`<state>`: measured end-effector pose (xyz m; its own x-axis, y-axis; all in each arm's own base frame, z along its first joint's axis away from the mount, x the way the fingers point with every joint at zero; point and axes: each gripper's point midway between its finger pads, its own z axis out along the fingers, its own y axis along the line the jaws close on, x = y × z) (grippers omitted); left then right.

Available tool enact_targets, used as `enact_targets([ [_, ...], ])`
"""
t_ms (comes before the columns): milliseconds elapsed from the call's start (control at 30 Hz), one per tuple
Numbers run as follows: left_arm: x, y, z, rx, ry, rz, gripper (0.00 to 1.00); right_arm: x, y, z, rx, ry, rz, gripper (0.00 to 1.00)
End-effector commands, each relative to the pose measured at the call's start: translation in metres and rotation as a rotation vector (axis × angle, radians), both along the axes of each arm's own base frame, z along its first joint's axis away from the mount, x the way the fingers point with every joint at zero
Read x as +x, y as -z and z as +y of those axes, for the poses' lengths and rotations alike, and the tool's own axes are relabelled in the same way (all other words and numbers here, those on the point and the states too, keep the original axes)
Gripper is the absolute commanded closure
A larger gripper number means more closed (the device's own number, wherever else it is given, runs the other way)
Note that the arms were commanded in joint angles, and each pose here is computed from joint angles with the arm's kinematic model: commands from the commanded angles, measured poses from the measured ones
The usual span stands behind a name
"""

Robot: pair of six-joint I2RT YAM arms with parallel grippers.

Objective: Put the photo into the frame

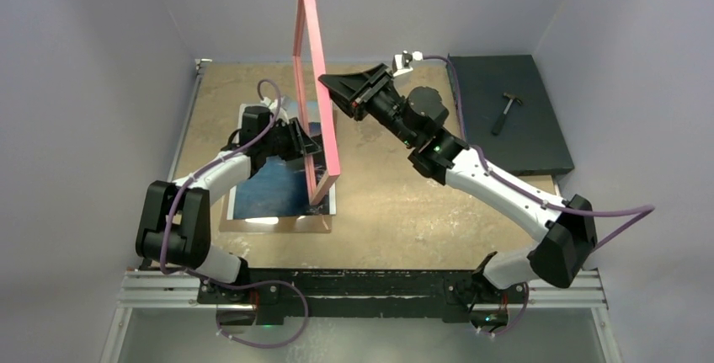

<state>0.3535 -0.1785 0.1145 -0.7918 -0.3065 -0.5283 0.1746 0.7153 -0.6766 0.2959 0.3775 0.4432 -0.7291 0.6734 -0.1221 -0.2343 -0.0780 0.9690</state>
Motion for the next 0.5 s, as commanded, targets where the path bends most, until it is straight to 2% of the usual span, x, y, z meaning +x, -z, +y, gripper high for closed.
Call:
enact_targets([
  [0, 0.02, -0.015, 0.018, 0.179, 0.009, -0.187, 0.93, -0.003, -0.008, -0.033, -0.008, 0.054, -0.051, 1.0],
  [67, 0.022, -0.013, 0.025, 0.225, -0.004, -0.195, 0.97, 0.001, 0.015, -0.045, -0.084, 0.087, -0.019, 0.98],
  [133, 0.018, -0.006, 0.032, 0.272, -0.003, -0.176, 1.0, 0.004, 0.041, -0.058, -0.157, 0.121, 0.019, 0.9],
  [367, 0.015, 0.0, 0.043, 0.339, -0.016, -0.171, 1.0, 0.009, 0.106, -0.089, -0.34, 0.155, 0.112, 0.66],
  [467, 0.014, 0.001, 0.048, 0.361, -0.027, -0.163, 1.0, 0.008, 0.127, -0.09, -0.397, 0.129, 0.144, 0.63],
])
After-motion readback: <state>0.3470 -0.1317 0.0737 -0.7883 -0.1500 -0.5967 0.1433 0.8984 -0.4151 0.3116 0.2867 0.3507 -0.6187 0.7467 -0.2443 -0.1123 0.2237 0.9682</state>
